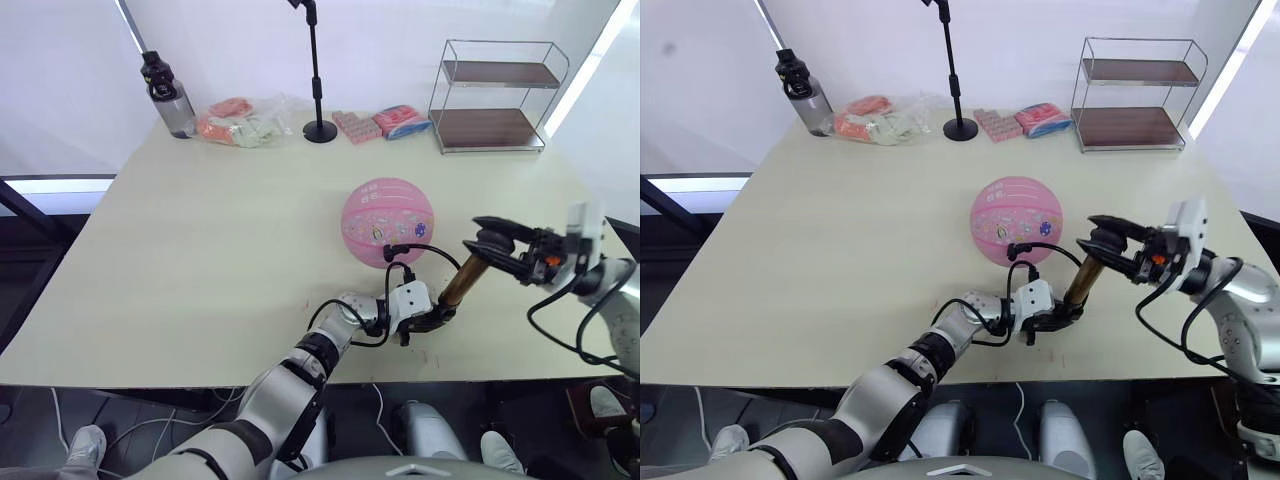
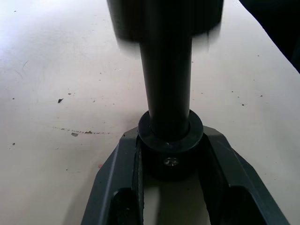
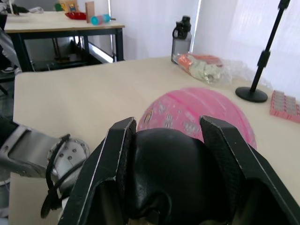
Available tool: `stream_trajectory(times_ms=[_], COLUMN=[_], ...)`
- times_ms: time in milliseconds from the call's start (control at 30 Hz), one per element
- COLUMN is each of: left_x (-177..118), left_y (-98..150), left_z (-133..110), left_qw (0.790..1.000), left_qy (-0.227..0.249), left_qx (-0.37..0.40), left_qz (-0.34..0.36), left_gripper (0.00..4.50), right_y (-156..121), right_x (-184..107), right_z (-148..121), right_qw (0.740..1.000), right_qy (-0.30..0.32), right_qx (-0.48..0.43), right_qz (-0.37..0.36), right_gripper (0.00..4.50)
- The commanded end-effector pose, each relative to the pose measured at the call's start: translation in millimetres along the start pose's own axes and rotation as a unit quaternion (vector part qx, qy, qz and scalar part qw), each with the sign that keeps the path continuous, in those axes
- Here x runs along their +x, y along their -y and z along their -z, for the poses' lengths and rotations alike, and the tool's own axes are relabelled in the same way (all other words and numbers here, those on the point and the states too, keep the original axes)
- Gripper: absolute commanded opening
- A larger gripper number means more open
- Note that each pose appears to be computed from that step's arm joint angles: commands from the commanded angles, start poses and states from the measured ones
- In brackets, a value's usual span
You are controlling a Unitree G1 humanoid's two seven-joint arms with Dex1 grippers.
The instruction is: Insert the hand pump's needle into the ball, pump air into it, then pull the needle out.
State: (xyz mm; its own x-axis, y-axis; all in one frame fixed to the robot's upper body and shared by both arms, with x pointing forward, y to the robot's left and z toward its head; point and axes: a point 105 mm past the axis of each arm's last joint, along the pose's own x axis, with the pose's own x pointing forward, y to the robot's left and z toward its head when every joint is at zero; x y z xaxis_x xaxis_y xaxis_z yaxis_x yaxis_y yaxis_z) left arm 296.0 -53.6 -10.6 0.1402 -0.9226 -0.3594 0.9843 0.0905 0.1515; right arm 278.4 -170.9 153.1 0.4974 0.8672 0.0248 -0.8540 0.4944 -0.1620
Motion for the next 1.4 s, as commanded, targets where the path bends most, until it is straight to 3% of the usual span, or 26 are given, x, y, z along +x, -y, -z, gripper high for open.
stream_trajectory(times_ms=[33, 200, 433, 633, 1000, 1133, 1400], left_x=[-8.5, -9.2, -9.8, -9.6, -9.8, -10.1, -9.3], left_y=[20.4, 20.2, 20.0, 21.1, 21.1, 20.9, 20.9], left_z=[42.4, 42.8, 42.9, 43.2, 43.4, 43.4, 42.7], left_qw=[0.996, 0.996, 0.996, 0.996, 0.996, 0.996, 0.996], left_qy=[-0.071, -0.071, -0.072, -0.072, -0.074, -0.074, -0.072], left_qx=[-0.043, -0.043, -0.042, -0.043, -0.042, -0.042, -0.043], left_qz=[0.026, 0.026, 0.027, 0.030, 0.032, 0.032, 0.031], left_gripper=[1.08, 1.08, 1.08, 1.08, 1.08, 1.08, 1.08], right_y=[-9.8, -9.7, 1.9, 22.6, 25.7, 24.2, 14.2], right_x=[-4.1, -1.6, -5.8, -22.8, -33.2, -29.8, -16.8], right_z=[53.2, 44.7, -9.9, -91.6, -164.6, -159.7, -76.2], right_qw=[0.996, 0.998, 1.000, 0.998, 0.995, 0.996, 0.999], right_qy=[-0.080, -0.062, 0.003, 0.056, 0.087, 0.076, -0.017], right_qx=[0.040, 0.026, 0.013, -0.018, -0.049, -0.046, -0.005], right_qz=[0.015, 0.015, -0.004, -0.015, -0.031, -0.033, -0.034], right_gripper=[1.75, 1.75, 1.75, 1.75, 1.75, 1.75, 1.75])
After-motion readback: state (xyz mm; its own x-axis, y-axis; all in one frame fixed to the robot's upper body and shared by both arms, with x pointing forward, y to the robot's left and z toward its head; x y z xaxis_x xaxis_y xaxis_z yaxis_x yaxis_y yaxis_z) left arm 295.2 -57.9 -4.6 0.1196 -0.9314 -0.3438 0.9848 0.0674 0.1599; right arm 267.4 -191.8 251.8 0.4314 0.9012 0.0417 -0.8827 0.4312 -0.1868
